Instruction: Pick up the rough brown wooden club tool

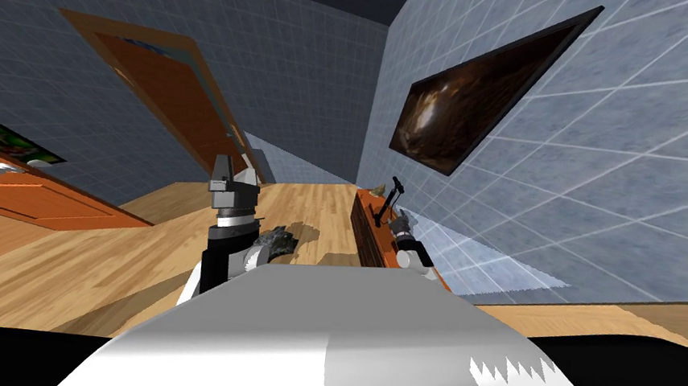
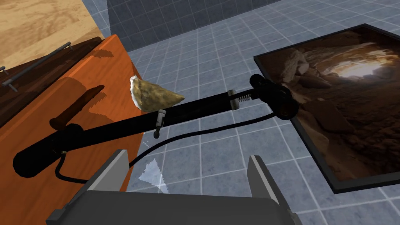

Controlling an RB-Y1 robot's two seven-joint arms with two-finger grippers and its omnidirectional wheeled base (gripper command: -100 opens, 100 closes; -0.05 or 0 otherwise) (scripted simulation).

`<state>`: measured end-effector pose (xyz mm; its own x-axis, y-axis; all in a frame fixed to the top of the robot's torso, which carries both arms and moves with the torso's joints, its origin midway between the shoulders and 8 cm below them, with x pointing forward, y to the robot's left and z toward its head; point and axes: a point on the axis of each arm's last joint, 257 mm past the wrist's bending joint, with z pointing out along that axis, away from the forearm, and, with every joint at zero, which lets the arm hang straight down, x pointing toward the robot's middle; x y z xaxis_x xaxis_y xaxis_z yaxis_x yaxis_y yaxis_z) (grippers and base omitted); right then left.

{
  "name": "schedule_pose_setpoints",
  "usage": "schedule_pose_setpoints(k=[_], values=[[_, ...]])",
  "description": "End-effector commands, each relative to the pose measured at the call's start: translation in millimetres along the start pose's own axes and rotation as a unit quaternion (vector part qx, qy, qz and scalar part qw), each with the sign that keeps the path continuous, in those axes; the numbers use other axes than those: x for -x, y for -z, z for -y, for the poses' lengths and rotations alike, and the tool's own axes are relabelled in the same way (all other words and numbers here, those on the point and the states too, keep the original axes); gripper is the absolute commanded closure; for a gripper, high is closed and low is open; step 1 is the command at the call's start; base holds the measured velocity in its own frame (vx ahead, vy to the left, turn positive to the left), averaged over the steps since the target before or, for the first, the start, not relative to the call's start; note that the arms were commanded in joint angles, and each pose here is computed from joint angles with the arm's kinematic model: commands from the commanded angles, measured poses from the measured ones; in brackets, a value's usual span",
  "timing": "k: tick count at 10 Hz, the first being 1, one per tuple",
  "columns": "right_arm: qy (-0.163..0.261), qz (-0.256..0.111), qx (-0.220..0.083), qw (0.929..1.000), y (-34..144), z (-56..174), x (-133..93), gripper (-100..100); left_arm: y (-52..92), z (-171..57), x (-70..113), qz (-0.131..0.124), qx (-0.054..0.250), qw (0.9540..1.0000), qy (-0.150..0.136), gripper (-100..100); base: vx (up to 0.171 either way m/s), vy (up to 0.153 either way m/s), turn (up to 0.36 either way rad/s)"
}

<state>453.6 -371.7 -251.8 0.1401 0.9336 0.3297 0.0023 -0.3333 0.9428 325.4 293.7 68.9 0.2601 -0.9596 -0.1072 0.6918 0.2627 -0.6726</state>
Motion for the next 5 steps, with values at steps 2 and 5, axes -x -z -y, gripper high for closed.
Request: schedule_pose_setpoints(k=[2, 5], values=[[-0.029, 0.027, -0.053, 0.9978, -0.7, 32, 30, -100, 0.0, 0, 0.0, 0.0, 0.0, 1.0, 0.0, 0, 0.038, 0.001, 0.067], [-0.058, 0.056, -0.106, 0.9911, 4.8, 69, 59, -100, 0.0, 0, 0.0, 0.0, 0.0, 1.0, 0.0, 0, 0.036, 0.005, 0.058]])
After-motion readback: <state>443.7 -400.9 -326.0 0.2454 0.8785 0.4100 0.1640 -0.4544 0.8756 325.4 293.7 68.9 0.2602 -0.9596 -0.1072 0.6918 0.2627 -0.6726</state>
